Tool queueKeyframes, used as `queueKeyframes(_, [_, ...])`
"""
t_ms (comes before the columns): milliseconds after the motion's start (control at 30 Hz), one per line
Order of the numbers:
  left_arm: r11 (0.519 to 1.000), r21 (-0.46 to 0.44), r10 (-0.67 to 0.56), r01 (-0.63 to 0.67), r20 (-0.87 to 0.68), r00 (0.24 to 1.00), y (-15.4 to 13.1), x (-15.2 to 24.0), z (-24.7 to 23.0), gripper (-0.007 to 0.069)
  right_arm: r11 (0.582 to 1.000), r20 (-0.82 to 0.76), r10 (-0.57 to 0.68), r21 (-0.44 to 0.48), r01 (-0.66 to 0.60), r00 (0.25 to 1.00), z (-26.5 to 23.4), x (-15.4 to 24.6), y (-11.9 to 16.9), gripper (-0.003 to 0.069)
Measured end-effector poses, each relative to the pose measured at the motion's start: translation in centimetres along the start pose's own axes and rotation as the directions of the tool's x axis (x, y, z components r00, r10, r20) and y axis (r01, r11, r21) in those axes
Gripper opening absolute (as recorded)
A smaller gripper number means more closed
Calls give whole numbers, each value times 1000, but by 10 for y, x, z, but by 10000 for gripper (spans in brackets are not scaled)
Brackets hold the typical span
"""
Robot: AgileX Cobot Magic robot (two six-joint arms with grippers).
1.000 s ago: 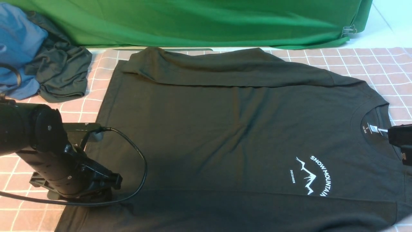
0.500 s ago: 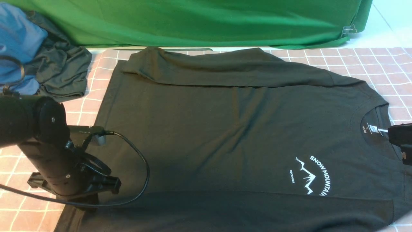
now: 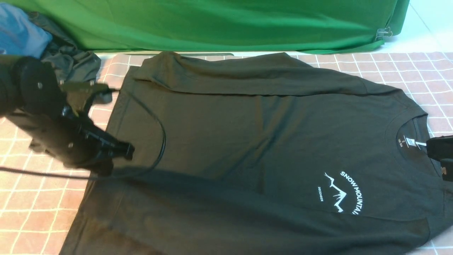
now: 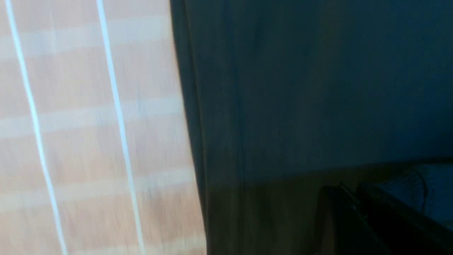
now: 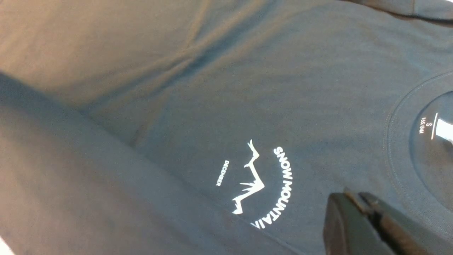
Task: Fold a long-sleeved shirt over a pink coffee tablecloth.
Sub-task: 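Fold the left side of the black T-shirt inward over its body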
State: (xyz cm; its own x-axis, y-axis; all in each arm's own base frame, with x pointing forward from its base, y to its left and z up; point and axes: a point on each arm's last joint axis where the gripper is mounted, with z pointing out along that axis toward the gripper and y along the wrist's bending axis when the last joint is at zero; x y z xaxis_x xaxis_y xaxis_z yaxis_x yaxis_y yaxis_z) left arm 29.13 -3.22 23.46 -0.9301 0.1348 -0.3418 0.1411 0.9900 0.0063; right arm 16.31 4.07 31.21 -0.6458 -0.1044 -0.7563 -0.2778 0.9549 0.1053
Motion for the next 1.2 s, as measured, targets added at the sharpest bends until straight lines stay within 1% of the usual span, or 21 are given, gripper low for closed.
queueKeyframes(333, [998,-38,53,-50,82,995,4,-20,11,46,1000,12,16,-11,-16,1000,0,-1,1,59])
queueKeyframes(567, [996,-61,76,-63,244,967,4,-37,7,46,1000,15,19,-11,-19,1000,0,-2,1,70])
queueKeyframes(700, [993,-86,107,-86,277,955,6,-41,5,46,1000,18,19,-11,-19,1000,0,-2,1,70])
queueKeyframes(900, [989,-110,137,-102,388,912,6,-53,4,46,1000,18,21,-11,-21,1000,0,-2,1,70])
queueKeyframes(1033, [988,-112,144,-108,401,905,6,-56,12,46,1000,18,23,-11,-22,1000,0,-2,1,70])
queueKeyframes(1200, [984,-120,169,-134,359,918,7,-57,34,46,1000,19,27,-15,-27,999,0,-2,1,70])
